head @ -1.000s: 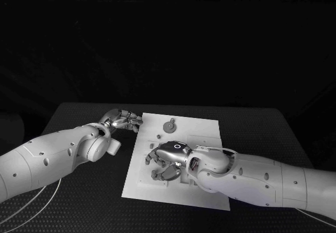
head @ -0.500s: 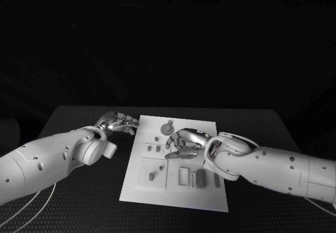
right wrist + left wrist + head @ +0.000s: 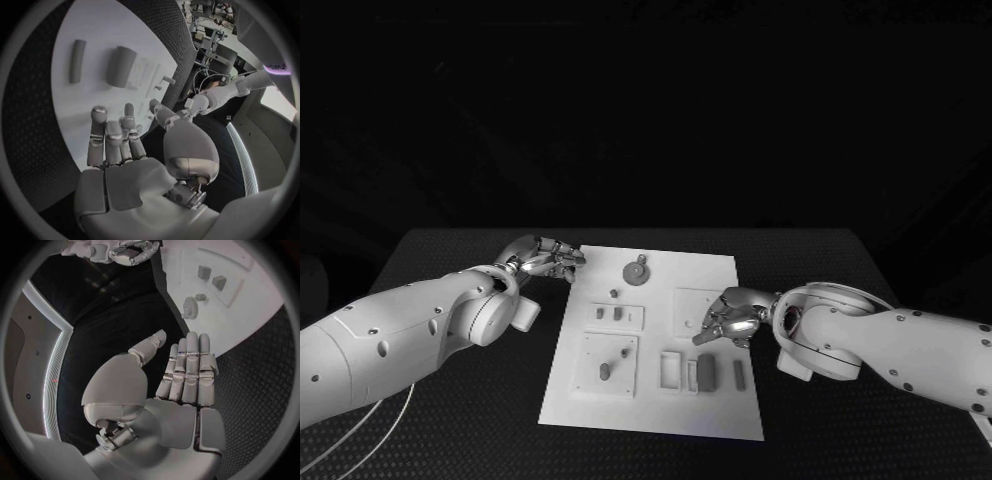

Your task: Assemble the parts on the task board

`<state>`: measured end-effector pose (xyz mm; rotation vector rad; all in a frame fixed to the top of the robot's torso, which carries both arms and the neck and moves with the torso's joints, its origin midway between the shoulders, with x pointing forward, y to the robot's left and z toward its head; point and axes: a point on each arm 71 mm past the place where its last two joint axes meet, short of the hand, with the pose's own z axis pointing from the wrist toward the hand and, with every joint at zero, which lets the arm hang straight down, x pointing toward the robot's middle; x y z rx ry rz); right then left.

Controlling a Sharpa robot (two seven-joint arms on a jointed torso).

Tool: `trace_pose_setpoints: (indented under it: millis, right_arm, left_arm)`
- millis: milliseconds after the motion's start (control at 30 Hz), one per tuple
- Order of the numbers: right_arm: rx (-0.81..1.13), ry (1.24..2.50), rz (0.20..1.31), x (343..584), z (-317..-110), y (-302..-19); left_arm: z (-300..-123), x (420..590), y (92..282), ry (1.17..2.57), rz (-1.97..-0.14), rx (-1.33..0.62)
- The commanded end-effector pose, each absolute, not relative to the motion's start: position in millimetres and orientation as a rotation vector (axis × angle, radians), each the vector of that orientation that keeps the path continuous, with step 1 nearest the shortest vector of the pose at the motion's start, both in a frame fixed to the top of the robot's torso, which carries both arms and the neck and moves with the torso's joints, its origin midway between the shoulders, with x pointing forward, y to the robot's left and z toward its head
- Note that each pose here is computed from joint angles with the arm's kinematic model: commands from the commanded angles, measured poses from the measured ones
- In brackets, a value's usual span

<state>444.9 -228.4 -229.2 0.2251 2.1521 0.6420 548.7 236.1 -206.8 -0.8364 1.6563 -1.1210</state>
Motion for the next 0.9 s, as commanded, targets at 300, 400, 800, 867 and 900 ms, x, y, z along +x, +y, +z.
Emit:
trace_pose_setpoints:
  millis: [300, 400, 800, 867, 900]
  right_arm:
    - [0.319, 2.262, 0.472, 434, -239, -247]
    - [0.309, 2.283, 0.448, 431, -240, -250]
    - [0.276, 2.358, 0.417, 425, -265, -229]
    - [0.271, 2.356, 0.416, 425, -268, -225]
    - [0.269, 2.357, 0.414, 425, -270, -224]
  left_arm:
    - [-208.8, 548.7, 237.7, 1.656, -1.138, -0.844]
    - [-210.1, 548.3, 238.0, 1.657, -1.137, -0.847]
    - [-213.1, 548.0, 233.9, 1.669, -1.143, -0.853]
    - [-213.0, 547.5, 233.5, 1.669, -1.145, -0.852]
    - [-212.9, 547.2, 233.5, 1.67, -1.146, -0.852]
